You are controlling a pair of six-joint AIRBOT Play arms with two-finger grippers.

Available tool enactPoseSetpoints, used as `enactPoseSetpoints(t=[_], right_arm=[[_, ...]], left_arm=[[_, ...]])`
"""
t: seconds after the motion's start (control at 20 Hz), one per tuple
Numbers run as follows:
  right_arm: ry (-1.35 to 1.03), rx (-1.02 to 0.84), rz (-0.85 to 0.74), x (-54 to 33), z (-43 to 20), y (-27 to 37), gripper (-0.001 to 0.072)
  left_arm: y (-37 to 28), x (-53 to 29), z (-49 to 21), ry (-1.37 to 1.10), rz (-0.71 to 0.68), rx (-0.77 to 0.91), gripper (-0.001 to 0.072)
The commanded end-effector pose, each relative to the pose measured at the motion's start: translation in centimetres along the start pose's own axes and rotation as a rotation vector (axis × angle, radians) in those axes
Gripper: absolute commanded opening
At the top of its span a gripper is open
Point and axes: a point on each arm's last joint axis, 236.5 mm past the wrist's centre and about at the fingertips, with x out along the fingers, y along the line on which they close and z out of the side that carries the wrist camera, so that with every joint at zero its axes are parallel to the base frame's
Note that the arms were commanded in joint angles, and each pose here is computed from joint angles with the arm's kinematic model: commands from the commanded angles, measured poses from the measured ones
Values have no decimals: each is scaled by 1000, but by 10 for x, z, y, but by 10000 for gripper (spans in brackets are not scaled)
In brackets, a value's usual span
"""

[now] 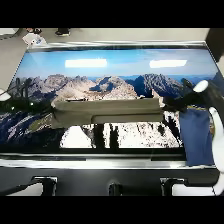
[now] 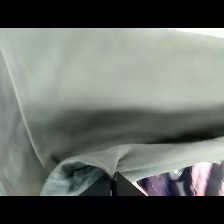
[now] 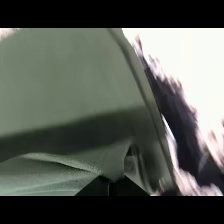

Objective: Fold the shirts.

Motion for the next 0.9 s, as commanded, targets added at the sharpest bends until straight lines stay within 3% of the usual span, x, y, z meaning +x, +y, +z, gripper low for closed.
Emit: enactPoseSetpoints(t=[0.0, 0.1, 0.15, 0.2, 0.25, 0.3, 0.4, 0.5, 0.65, 0.85], right_arm=[[3, 46, 12, 36, 31, 15, 41], [17, 93, 57, 50, 32, 22, 49], [24, 104, 72, 53, 31, 24, 93], [23, 108, 79, 53, 32, 25, 179], [22, 103, 82, 48, 33, 24, 359], [27, 75, 88, 40, 34, 21, 590], [51, 64, 86, 23, 32, 0, 643], [101, 129, 90, 24, 24, -26, 650], [209, 85, 184, 45, 5, -12, 695], [255, 77, 214, 76, -4, 7, 685]], left_arm=[[16, 36, 24, 108, -14, -47, 22], [22, 57, 16, 185, -23, -63, 23], [25, 65, 12, 212, -25, -71, 25], [27, 70, 8, 233, -31, -79, 75], [28, 71, 7, 240, -34, -84, 256], [29, 67, 7, 240, -36, -87, 450], [29, 51, 10, 239, -45, -70, 474], [23, 31, 17, 198, -44, -44, 472], [-6, 3, 25, 120, -77, 19, 472], [-55, -24, 27, 43, -137, 107, 465]])
